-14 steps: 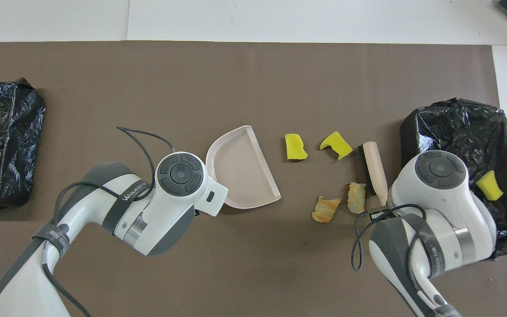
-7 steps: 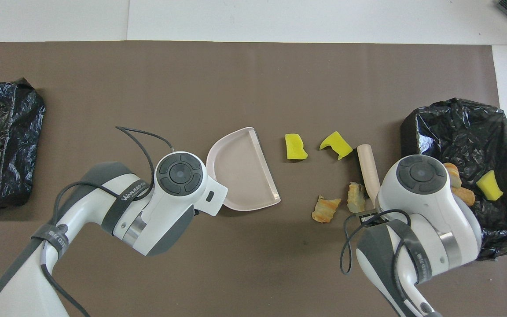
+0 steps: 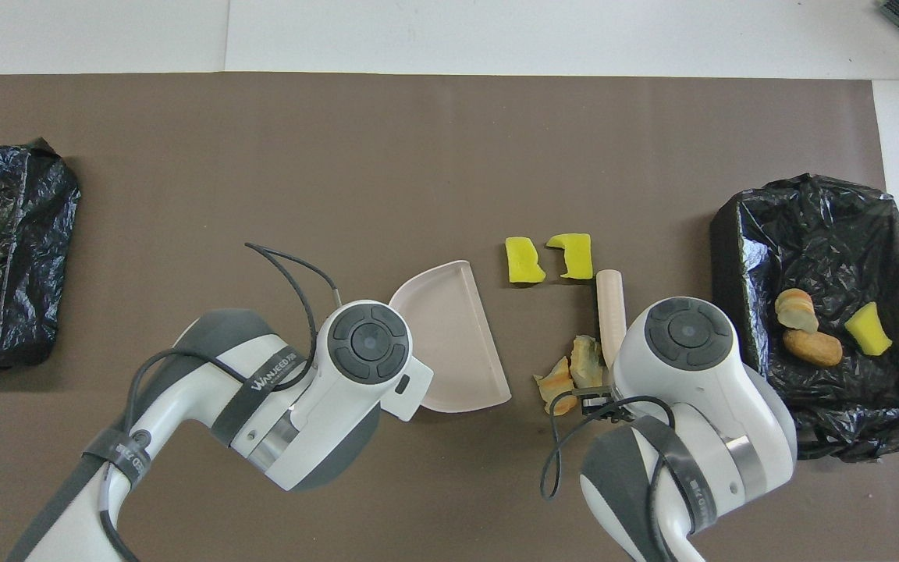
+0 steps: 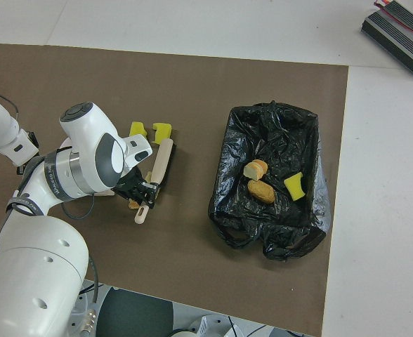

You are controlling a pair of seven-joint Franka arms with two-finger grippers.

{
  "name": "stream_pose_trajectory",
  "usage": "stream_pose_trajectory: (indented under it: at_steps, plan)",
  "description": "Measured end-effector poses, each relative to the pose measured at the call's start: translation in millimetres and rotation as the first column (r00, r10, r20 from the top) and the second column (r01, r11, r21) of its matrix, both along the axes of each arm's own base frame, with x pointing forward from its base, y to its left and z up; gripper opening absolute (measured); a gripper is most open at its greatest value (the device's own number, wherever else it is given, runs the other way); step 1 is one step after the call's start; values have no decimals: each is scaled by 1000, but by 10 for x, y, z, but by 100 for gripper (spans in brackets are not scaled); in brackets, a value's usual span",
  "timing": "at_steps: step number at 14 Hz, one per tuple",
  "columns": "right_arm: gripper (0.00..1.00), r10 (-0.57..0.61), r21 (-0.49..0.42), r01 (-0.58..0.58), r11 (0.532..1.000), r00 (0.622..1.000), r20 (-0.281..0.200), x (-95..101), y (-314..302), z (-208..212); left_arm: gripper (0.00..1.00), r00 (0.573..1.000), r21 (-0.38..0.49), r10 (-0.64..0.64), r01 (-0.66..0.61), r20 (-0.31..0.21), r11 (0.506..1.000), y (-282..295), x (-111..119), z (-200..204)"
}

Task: Sweep and dump trash in bin
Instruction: 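Sweep the crusts and sponge pieces into the dustpan with the right gripper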

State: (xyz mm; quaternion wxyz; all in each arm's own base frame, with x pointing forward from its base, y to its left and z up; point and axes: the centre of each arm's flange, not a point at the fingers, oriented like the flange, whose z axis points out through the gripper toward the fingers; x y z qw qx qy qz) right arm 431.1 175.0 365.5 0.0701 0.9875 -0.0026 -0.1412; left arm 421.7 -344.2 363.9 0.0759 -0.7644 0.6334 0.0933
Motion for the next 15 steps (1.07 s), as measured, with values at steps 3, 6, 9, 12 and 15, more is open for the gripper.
stream_pose_trajectory:
  at_steps: [3, 6, 9, 12, 15]
  plan:
    - [27, -2, 4, 2, 1000, 1000, -8, -33, 76, 25, 32, 1000, 37, -1, 1, 1, 999, -292, -422, 62]
    - [27, 3, -5, -3, 1000, 1000, -29, -79, 84, 39, 32, 1000, 71, 20, -21, 7, 997, -386, -736, 79]
    - [27, 10, -9, -10, 1000, 999, -35, -110, 109, 60, 32, 998, 91, 62, -64, 26, 994, -430, -964, 64]
    - [27, 33, -8, -34, 999, 998, -49, -142, 129, 66, 32, 997, 93, 74, -77, 35, 993, -457, -1036, 65]
    - [27, 64, 11, -63, 998, 996, -55, -229, 311, 71, 32, 996, 94, 78, -81, 36, 992, -461, -1044, 61]
